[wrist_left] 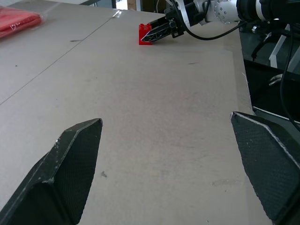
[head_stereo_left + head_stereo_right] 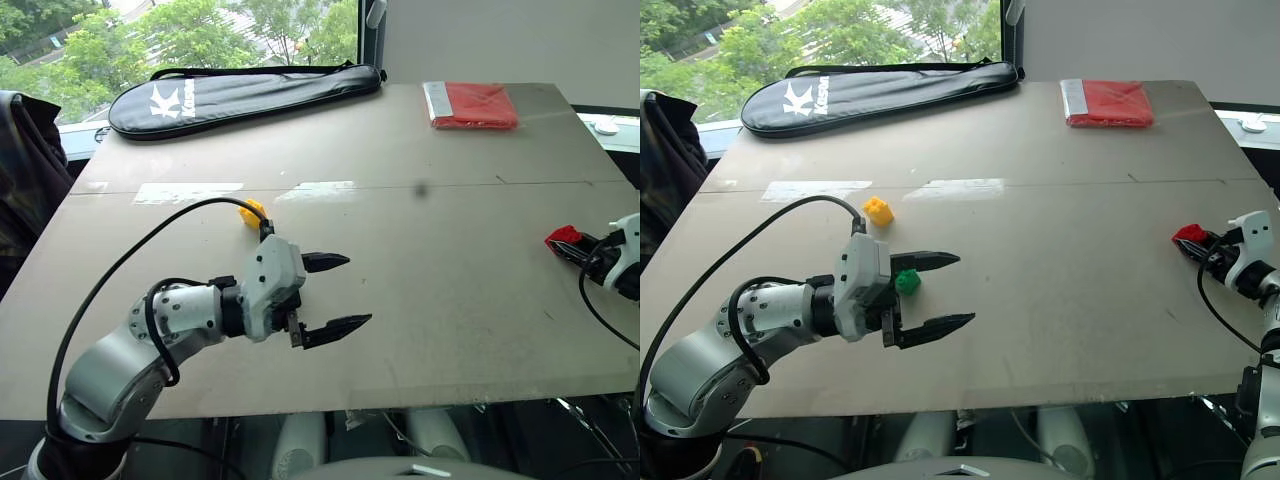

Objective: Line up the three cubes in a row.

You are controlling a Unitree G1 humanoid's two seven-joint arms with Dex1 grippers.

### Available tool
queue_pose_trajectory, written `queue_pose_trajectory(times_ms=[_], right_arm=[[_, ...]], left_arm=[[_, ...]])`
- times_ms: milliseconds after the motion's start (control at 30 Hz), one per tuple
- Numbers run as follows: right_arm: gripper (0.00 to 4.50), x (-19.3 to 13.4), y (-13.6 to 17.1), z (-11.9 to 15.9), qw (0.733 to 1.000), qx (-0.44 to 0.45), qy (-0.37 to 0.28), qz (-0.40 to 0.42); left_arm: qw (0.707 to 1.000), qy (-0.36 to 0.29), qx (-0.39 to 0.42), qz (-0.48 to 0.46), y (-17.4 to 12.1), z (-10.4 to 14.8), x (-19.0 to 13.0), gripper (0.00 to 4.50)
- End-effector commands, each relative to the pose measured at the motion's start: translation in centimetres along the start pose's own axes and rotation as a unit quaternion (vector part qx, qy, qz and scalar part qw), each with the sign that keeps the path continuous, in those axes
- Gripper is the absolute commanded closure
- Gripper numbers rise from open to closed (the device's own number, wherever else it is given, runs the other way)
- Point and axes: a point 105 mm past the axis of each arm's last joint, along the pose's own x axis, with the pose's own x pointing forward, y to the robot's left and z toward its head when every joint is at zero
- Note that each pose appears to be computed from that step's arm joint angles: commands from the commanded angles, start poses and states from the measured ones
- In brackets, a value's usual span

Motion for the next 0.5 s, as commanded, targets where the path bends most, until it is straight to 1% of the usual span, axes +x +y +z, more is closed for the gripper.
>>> queue_pose_trajectory(times_ms=[33,67,200,233,267,300,400,500], right_arm=[[3.20,0.3,1.0,1.7,0.999,-0.022,-0.041,0.020],[3.20,0.6,2.0,1.7,0.998,-0.024,-0.048,0.034],[3.20,1.1,8.3,1.8,0.987,-0.047,-0.061,0.143],[3.20,1.3,10.3,2.2,0.979,-0.061,-0.069,0.183],[3.20,1.4,12.3,2.4,0.965,-0.084,-0.068,0.238],[3.20,1.3,13.6,2.5,0.954,-0.100,-0.066,0.274],[3.20,1.6,14.8,2.3,0.930,-0.138,-0.034,0.338],[3.20,1.8,15.6,2.0,0.890,-0.172,-0.005,0.422]], left_arm=[[1.000,-0.004,0.019,0.001,-0.3,0.5,-0.2,0.00],[1.000,-0.003,0.016,0.003,-0.3,0.4,-0.3,0.00],[1.000,0.003,0.010,0.007,-0.2,0.1,-0.5,0.00],[1.000,0.005,0.009,0.004,-0.2,-0.1,-0.5,0.00],[1.000,0.009,0.011,0.000,-0.2,-0.2,-0.5,0.00],[1.000,0.011,0.012,-0.002,-0.1,-0.3,-0.5,0.00],[1.000,0.020,0.022,-0.008,0.2,-0.5,-0.5,0.00],[0.999,0.030,0.035,-0.012,0.6,-0.5,-0.7,0.00]])
